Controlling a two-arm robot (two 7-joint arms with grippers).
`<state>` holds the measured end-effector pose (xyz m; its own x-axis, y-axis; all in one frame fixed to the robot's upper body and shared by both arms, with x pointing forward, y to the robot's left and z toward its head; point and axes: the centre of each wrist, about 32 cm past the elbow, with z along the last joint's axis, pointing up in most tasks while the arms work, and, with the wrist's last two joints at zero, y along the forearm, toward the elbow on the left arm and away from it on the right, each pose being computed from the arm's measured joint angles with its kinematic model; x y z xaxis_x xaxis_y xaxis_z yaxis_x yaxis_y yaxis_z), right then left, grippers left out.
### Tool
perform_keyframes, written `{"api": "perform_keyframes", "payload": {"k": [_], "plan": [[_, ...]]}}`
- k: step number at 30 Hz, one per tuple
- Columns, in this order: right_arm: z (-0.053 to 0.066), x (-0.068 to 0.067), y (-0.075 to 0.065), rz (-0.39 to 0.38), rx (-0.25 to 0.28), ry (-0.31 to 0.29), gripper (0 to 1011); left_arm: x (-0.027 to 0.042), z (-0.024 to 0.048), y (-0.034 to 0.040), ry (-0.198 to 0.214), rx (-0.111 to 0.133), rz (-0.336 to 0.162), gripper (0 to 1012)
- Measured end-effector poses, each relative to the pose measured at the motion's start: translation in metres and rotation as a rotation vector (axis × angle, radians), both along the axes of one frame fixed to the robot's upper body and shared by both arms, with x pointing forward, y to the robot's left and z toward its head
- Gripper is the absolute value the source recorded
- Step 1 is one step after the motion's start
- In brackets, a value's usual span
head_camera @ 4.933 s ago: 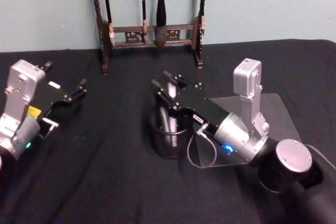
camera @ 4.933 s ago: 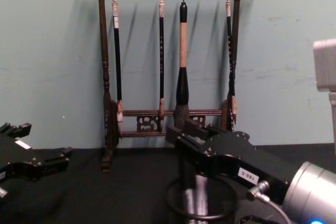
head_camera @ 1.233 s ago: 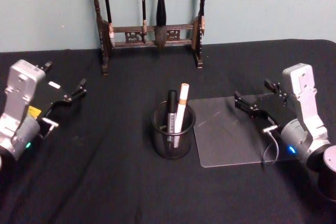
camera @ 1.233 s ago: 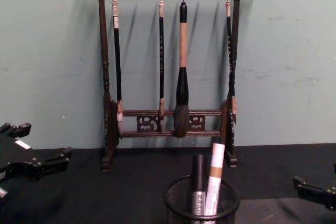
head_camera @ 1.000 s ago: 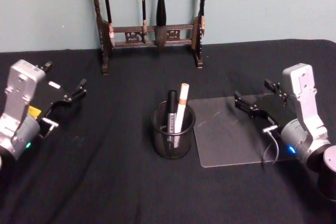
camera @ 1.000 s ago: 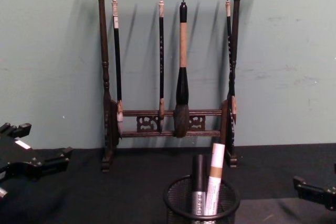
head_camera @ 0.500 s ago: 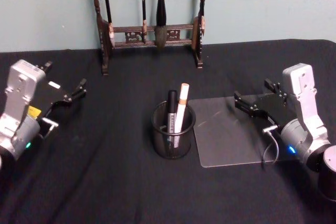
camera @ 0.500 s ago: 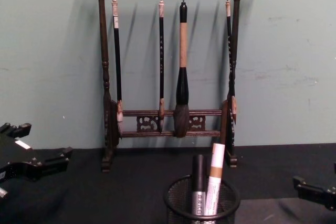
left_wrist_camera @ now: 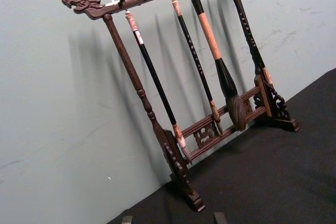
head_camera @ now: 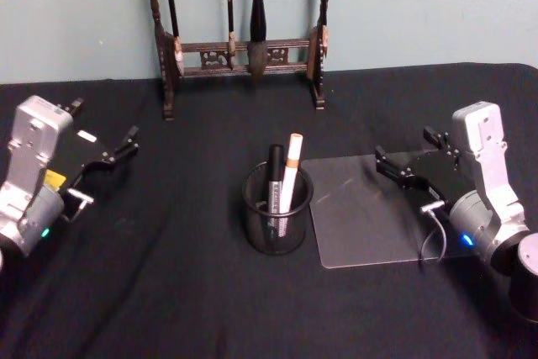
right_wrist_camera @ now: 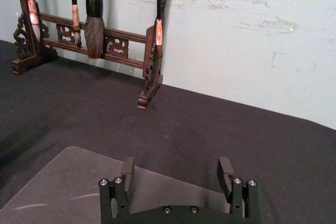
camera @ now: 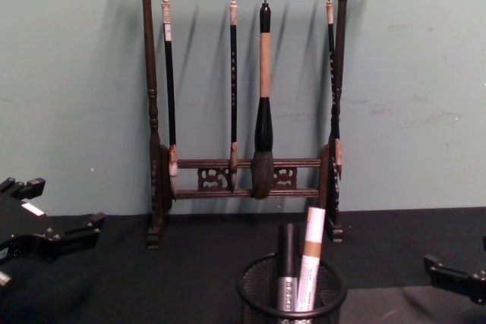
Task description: Pick up the water-based marker from the table and place it into the pen holder.
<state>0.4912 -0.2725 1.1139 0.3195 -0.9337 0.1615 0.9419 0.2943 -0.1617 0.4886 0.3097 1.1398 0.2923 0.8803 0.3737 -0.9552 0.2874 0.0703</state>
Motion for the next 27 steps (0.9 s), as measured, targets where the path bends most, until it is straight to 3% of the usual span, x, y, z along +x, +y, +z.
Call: {"api": "perform_keyframes", "payload": {"k": [27], "plan": [[0.0,0.0,0.0,0.0,0.0,0.0,1002,0.0,0.0,0.0,0.0,0.0,0.0,1001]]}}
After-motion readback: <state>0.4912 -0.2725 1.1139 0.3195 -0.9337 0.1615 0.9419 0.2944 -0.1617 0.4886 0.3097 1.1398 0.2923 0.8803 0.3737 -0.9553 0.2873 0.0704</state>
